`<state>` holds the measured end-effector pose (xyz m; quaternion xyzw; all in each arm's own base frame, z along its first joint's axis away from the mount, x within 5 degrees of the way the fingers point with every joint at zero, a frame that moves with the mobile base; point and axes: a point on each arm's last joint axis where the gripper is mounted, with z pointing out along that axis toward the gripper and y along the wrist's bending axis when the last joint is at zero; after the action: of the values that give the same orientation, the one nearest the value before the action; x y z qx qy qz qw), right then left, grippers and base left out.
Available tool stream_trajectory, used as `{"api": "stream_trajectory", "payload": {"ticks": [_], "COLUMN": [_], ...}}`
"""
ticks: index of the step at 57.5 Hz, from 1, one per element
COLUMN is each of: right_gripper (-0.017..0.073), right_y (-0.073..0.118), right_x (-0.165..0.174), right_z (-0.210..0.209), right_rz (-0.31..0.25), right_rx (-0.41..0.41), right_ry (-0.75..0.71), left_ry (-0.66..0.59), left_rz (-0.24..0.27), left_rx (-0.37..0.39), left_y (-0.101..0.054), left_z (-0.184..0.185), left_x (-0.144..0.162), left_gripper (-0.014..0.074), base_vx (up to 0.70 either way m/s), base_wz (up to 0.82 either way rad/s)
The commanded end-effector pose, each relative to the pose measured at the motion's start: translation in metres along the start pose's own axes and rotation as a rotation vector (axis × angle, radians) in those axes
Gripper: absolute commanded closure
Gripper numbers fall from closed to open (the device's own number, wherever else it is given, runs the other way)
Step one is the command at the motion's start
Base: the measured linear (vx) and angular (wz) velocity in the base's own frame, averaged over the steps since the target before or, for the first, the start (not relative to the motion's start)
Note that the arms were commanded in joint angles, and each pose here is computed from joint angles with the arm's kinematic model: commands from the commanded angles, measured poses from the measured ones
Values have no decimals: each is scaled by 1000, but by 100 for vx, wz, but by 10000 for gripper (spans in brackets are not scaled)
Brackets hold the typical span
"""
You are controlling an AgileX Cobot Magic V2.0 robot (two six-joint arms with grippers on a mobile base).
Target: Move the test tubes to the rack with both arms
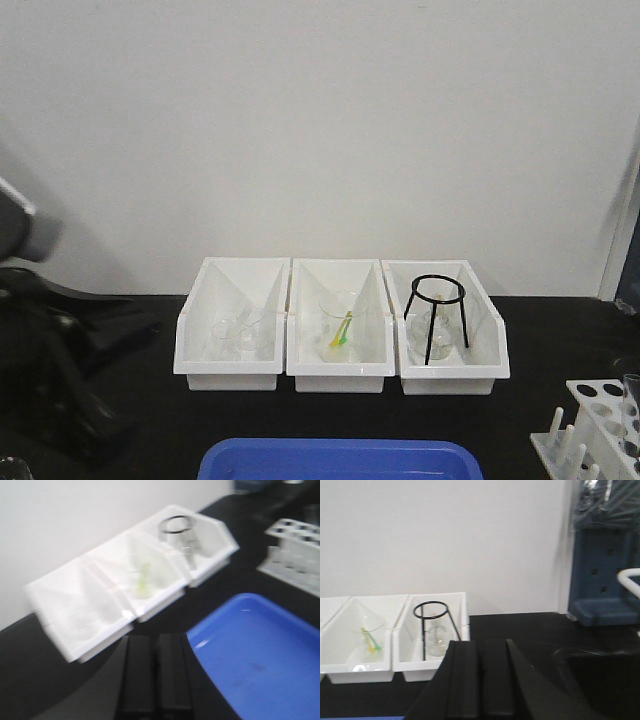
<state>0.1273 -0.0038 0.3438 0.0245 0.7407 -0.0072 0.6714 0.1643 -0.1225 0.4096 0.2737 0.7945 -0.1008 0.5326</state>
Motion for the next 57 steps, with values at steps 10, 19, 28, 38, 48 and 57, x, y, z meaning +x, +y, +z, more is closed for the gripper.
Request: {"api": "stream_trajectory", "payload": {"ticks": [10,19,28,38,48,57], "right_gripper": [566,564,564,564,564,564], "right_y": [28,31,31,31,31,31], "right_x": [-20,-20,-20,-20,-20,-20], "right_z": [-1,-1,-1,-1,-1,-1], "right_rz": [-23,-7,-8,-9,-9,-9], "right_rx": [-224,-243,-243,-243,-243,-243], "right_ry": [-140,-135,-136,-136,-136,-136], "left_ry": [-99,-159,-195,-172,-135,-127], "left_rz": [-68,-74,-89,-106,-113,-114], "left_rx": [-204,-231,-236,-253,-261,-263], "left_y": [39,41,42,43,44,44], "left_z": [-73,-107,-127,-141,-142,-142], "left_x": [-1,15,25,35,39,40], "left_gripper": [616,616,616,614,614,614], "base_vx": [0,0,0,0,0,0], "base_wz": [0,0,0,0,0,0]}}
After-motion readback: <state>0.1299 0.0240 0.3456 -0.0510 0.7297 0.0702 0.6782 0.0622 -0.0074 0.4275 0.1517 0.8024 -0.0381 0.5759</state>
